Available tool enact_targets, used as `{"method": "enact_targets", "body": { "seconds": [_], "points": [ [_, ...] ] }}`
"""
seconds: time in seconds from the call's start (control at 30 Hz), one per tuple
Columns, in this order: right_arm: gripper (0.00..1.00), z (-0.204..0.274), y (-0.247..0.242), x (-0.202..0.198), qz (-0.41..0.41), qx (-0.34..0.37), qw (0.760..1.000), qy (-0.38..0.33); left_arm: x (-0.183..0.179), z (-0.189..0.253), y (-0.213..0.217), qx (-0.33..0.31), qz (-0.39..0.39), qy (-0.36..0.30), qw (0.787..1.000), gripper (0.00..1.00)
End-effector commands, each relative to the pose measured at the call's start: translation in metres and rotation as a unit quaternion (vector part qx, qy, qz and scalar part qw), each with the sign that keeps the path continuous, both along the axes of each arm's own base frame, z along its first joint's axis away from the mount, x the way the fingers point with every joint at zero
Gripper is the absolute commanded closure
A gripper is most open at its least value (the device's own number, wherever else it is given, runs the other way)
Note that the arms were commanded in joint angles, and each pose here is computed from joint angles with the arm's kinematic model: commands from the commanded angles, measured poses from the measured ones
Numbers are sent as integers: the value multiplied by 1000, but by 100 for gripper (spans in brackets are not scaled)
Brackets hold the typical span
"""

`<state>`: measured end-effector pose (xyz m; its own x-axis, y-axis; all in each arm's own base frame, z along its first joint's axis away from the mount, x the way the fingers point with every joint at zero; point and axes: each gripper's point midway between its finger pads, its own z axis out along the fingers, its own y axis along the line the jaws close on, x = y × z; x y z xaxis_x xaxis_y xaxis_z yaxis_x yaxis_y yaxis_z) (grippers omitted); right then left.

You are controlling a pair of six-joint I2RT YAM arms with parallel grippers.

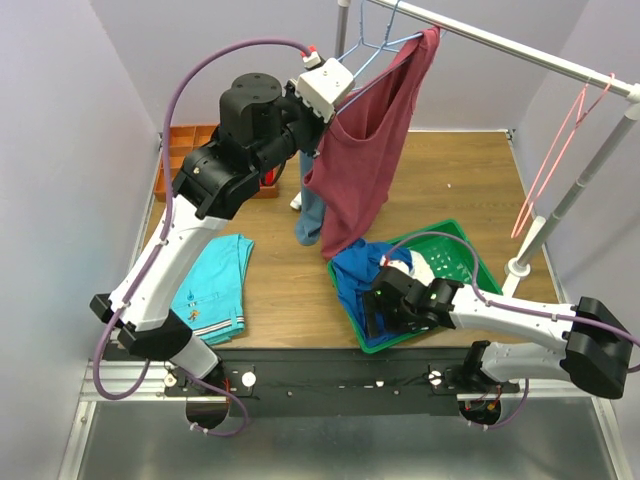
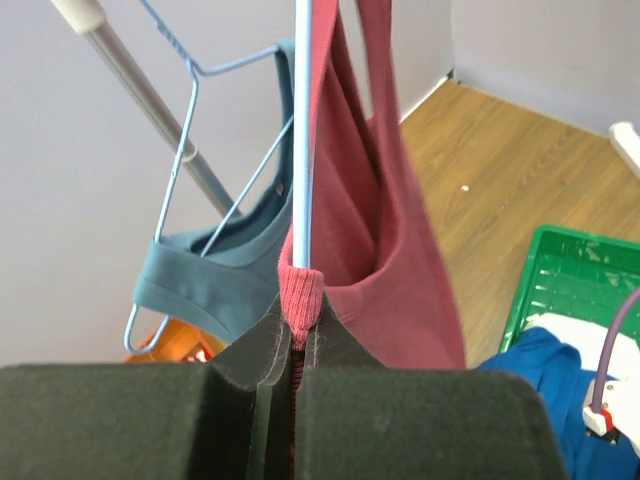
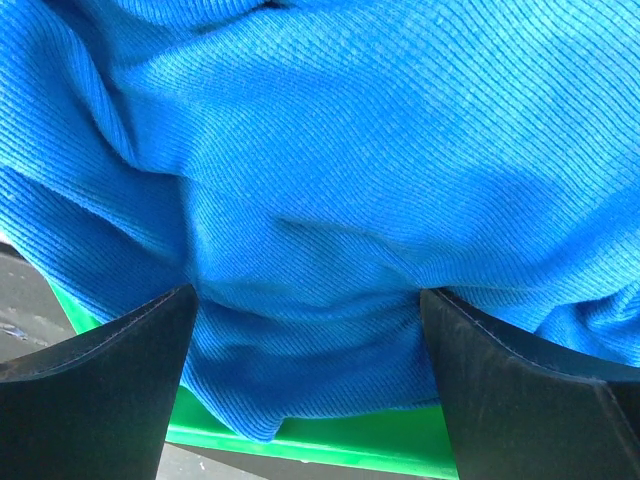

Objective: Place the tank top on the hanger

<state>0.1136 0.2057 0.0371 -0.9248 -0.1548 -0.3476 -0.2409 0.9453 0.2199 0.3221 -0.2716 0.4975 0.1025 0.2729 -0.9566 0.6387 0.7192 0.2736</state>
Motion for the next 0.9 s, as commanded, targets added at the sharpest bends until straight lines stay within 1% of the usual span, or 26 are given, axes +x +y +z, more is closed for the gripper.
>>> {"method": "enact_targets", "body": {
  "seconds": [0.0, 0.1, 0.13, 0.2, 0.23, 0.3, 0.43, 0.6, 0.63, 0.7, 0.73, 0.8, 0.83, 0.87],
  "points": [
    [0, -4, -13, -12, -3, -22, 1000, 20, -14, 52, -12, -43, -63, -59, 995, 100],
    [0, -3, -13, -12, -4, -22, 1000, 19, -14, 43, -15, -38, -69, -51, 996, 100],
    [0, -4, -14, -12, -4, -22, 1000, 18, -10, 29, -17, -29, -69, -40, 996, 100],
    [0, -4, -13, -12, -3, -21, 1000, 19, -14, 28, -13, -33, -69, -44, 996, 100],
    [0, -4, -13, -12, -3, -20, 1000, 19, -12, 16, -14, -24, -70, -34, 997, 100],
    [0, -4, -13, -12, -1, -21, 1000, 19, -17, 14, -11, -26, -78, -32, 996, 100],
    [0, -4, -12, -11, -1, -22, 1000, 19, -14, -7, -7, -17, -77, -12, 997, 100],
    [0, -3, -12, -9, -7, -19, 1000, 13, -3, -11, -4, -26, -72, -1, 997, 100],
    [0, -2, -11, -9, -8, -17, 1000, 12, -4, -7, -6, -30, -81, -3, 996, 100],
    [0, -1, -12, -7, -11, -17, 1000, 8, 5, -12, -9, -28, -82, 9, 996, 100],
    [0, 1, -11, -6, -12, -15, 1000, 6, 5, -3, -10, -34, -84, 3, 996, 100],
    [0, 3, -11, -5, -15, -14, 1000, 1, 12, -8, -15, -29, -91, 10, 995, 100],
    [0, 4, -10, -4, -15, -13, 1000, 1, 14, -1, -16, -36, -89, 7, 995, 100],
    [0, 5, -10, -4, -16, -13, 1000, 1, 22, -7, -20, -33, -88, 14, 995, 100]
  ]
}}
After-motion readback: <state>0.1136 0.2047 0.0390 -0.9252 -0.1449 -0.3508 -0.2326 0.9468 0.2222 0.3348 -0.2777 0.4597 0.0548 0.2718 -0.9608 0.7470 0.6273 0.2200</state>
